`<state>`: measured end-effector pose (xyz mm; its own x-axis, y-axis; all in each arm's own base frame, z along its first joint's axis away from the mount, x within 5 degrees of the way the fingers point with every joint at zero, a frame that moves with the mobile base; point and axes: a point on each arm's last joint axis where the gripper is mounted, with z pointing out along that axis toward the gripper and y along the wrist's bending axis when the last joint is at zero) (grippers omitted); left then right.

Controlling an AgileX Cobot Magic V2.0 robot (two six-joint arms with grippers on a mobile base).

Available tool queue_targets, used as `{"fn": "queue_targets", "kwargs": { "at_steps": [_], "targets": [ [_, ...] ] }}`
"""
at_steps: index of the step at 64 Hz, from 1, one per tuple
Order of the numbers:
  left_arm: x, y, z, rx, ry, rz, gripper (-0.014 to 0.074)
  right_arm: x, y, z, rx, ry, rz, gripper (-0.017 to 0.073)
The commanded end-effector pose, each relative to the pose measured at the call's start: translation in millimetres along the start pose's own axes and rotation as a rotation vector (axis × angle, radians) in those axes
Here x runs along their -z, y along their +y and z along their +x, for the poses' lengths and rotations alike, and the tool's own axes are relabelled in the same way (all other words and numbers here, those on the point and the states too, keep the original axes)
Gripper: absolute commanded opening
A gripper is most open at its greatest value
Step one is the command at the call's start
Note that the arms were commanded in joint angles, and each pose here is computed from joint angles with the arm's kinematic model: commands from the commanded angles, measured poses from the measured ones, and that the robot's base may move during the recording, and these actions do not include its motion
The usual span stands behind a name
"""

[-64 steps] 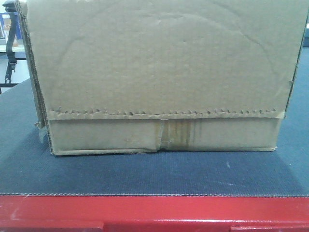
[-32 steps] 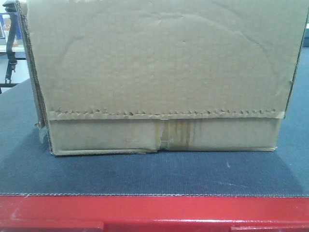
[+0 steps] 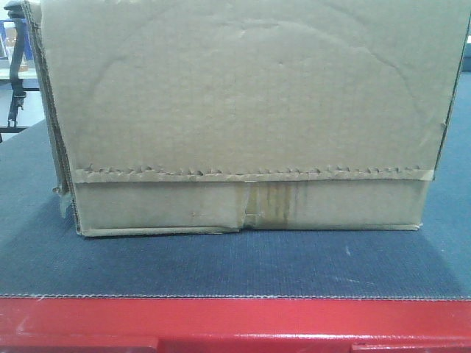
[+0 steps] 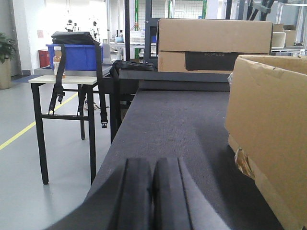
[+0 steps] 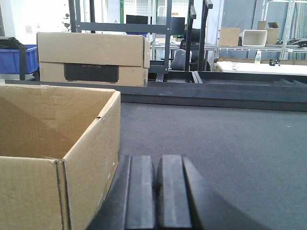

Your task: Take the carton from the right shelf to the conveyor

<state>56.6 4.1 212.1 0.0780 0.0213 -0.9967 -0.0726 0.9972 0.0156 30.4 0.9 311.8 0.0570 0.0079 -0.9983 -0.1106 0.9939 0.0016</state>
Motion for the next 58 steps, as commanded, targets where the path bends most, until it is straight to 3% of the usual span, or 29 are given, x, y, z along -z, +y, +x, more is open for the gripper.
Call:
{"fn": "queue_targets", "kwargs": {
  "at_steps": [1,12,18,26,44,52,58],
  "targets": [
    [1,0.2,-3,-0.001,-0.033,-0.003,0.0014,1,0.1,-2,0.008,-0.025,-0.002,-0.0075],
    [1,0.2,-3,-0.001,-0.033,-0.003,0.0014,0,0.3,0,0.009,-0.017,0.038,-0.0075],
    [1,0.2,-3,-0.001,-0.033,-0.003,0.0014,-3,1.6,9,0.036,0.009,0.067,-0.0075],
    [1,0.2,-3,-0.001,-0.033,-0.003,0.0014,-12,-1.4,34,0.011,0.035,0.117,-0.0075],
    [1,0.2,-3,-0.001,-0.033,-0.003,0.0014,-19,-4.5,96,-0.009,0.057,0.136,-0.0075],
    [1,0.2,-3,-0.001,-0.033,-0.003,0.0014,-19,-6.2,99,-0.002,-0.037,0.15,-0.0075],
    [1,0.2,-3,-0.001,-0.033,-0.003,0.0014,-20,-5.8,103,0.005,0.003,0.147,-0.0075]
  ]
}}
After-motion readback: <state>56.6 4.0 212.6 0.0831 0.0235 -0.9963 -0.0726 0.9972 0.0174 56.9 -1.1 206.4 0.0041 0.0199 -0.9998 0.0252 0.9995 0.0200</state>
